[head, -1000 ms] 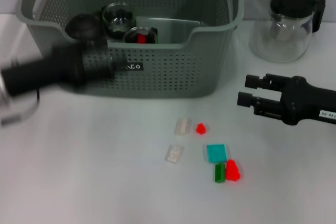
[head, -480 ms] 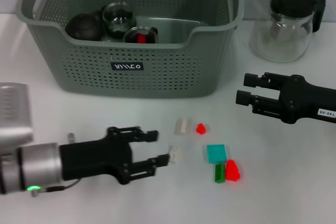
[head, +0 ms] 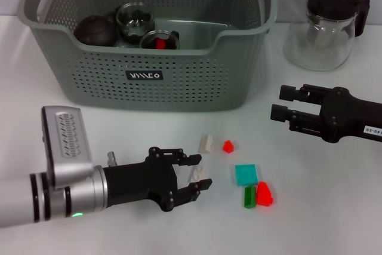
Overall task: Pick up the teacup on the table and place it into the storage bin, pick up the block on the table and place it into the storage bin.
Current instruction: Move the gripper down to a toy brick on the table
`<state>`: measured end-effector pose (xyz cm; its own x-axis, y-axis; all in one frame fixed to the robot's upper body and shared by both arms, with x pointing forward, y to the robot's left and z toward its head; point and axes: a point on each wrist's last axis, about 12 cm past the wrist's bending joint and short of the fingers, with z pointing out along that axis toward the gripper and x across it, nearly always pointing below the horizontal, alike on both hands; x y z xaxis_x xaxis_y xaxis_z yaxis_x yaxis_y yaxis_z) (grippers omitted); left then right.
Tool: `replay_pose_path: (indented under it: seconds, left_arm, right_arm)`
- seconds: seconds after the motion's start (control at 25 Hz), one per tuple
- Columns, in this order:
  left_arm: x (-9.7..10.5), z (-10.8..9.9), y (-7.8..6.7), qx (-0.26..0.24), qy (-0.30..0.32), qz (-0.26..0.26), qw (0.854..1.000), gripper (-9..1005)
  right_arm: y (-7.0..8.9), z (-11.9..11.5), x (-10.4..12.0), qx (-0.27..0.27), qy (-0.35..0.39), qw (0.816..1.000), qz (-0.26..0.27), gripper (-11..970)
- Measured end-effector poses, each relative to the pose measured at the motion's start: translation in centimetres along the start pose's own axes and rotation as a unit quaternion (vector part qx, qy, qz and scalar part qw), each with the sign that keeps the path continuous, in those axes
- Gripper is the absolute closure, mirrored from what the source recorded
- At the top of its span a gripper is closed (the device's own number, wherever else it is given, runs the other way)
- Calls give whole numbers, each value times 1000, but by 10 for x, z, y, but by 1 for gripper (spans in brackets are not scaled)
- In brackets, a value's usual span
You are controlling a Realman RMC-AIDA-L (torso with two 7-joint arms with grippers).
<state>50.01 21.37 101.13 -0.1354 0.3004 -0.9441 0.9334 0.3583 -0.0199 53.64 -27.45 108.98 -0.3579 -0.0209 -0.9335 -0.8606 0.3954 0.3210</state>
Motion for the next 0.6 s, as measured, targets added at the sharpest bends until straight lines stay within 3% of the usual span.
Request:
replay_pose_path:
  seconds: [0.52, 0.6]
  left_arm:
    - [9, 10, -1, -26, 23, 27, 999, 452]
    - [9, 11, 0, -28, 23, 28, 999, 404]
  right_arm:
    - [0, 0, -1, -2, -4, 1000, -1, 320]
    - [0, 0, -1, 0, -3, 1000, -1, 320]
